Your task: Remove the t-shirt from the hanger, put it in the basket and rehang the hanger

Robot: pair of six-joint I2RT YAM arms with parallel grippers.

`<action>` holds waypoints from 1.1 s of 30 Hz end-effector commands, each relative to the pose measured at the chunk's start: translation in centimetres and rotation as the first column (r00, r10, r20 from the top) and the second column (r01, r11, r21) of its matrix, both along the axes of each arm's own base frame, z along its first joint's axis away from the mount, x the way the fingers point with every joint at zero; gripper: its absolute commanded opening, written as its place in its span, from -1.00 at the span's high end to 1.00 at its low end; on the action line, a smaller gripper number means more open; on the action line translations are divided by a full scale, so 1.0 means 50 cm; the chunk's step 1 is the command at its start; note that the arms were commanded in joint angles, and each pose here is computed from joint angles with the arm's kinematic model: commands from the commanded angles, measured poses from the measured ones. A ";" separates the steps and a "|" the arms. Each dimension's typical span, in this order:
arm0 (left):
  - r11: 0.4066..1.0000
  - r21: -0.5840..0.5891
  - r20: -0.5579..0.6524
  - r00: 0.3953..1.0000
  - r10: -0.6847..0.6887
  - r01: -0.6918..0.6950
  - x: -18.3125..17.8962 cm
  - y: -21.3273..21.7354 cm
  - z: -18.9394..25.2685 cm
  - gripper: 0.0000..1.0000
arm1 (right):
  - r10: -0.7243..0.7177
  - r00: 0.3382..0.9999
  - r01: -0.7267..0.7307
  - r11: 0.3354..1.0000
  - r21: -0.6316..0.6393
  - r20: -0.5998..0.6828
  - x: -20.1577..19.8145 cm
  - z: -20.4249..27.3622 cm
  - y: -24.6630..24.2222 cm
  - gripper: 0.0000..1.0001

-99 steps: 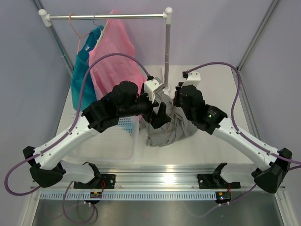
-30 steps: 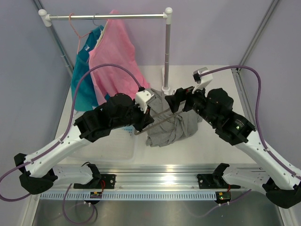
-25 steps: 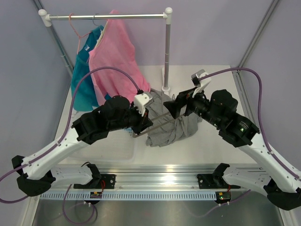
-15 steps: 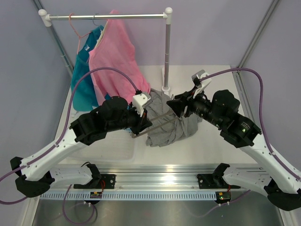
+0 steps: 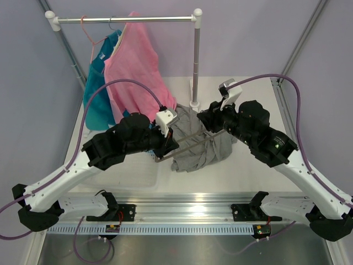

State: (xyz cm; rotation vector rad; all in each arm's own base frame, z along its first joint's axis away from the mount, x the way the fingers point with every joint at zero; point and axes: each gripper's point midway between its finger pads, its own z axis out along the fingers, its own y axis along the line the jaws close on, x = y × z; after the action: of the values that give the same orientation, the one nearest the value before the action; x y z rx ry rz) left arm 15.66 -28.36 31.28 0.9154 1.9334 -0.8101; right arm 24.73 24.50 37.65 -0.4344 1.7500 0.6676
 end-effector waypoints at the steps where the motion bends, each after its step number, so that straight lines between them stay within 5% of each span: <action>1: 0.990 -0.099 0.056 0.994 -0.096 0.101 -0.028 -0.015 0.050 1.00 | -0.046 0.995 0.045 0.999 0.016 0.092 0.013 0.041 -0.018 0.31; 7: 0.956 -0.178 0.059 0.972 -0.227 0.234 -0.086 -0.017 0.084 1.00 | 0.104 0.974 -0.105 0.994 -0.005 0.202 -0.036 0.077 -0.009 1.00; 12: 0.917 -0.237 0.066 0.947 -0.313 0.320 -0.138 0.002 0.112 1.00 | 0.446 0.867 -0.446 0.893 -0.051 0.225 -0.155 0.062 0.036 1.00; 20: 0.863 -0.334 0.134 0.925 -0.356 0.380 -0.191 0.043 0.163 1.00 | 0.663 0.694 -0.677 0.734 -0.059 0.280 -0.294 0.095 0.016 0.89; 23: 0.858 -0.341 0.139 0.923 -0.359 0.385 -0.198 0.049 0.168 1.00 | 0.646 0.703 -0.666 0.745 -0.043 0.297 -0.303 0.113 0.002 0.82; 24: 0.860 -0.343 0.140 0.926 -0.351 0.378 -0.196 0.051 0.169 1.00 | 0.633 0.717 -0.652 0.757 -0.039 0.293 -0.298 0.115 0.000 0.54; 25: 0.870 -0.343 0.141 0.935 -0.326 0.355 -0.189 0.055 0.167 1.00 | 0.595 0.754 -0.613 0.789 -0.028 0.279 -0.284 0.118 -0.006 -0.16; 26: 0.872 -0.340 0.135 0.936 -0.326 0.353 -0.190 0.056 0.163 1.00 | 0.564 0.780 -0.581 0.813 -0.020 0.272 -0.273 0.119 -0.011 -0.17; 27: 0.890 -0.331 0.131 0.949 -0.286 0.314 -0.176 0.059 0.157 1.00 | 0.522 0.809 -0.540 0.842 -0.009 0.272 -0.259 0.124 -0.018 -0.97; 29: 0.950 -0.259 0.107 0.983 -0.150 0.173 -0.128 0.079 0.119 1.00 | 0.233 0.935 -0.266 0.959 0.094 0.266 -0.183 0.148 -0.075 -0.99; 33: 0.990 -0.117 0.060 0.994 0.090 -0.083 -0.049 0.116 0.040 1.00 | -0.036 0.963 -0.013 0.983 0.183 0.266 -0.138 0.180 -0.156 -0.99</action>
State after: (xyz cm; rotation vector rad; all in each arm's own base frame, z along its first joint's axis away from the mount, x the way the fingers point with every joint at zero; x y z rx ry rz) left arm 9.09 -24.00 35.69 0.9508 1.7065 -1.0577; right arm 15.36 21.28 44.16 -0.6736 1.4148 0.8697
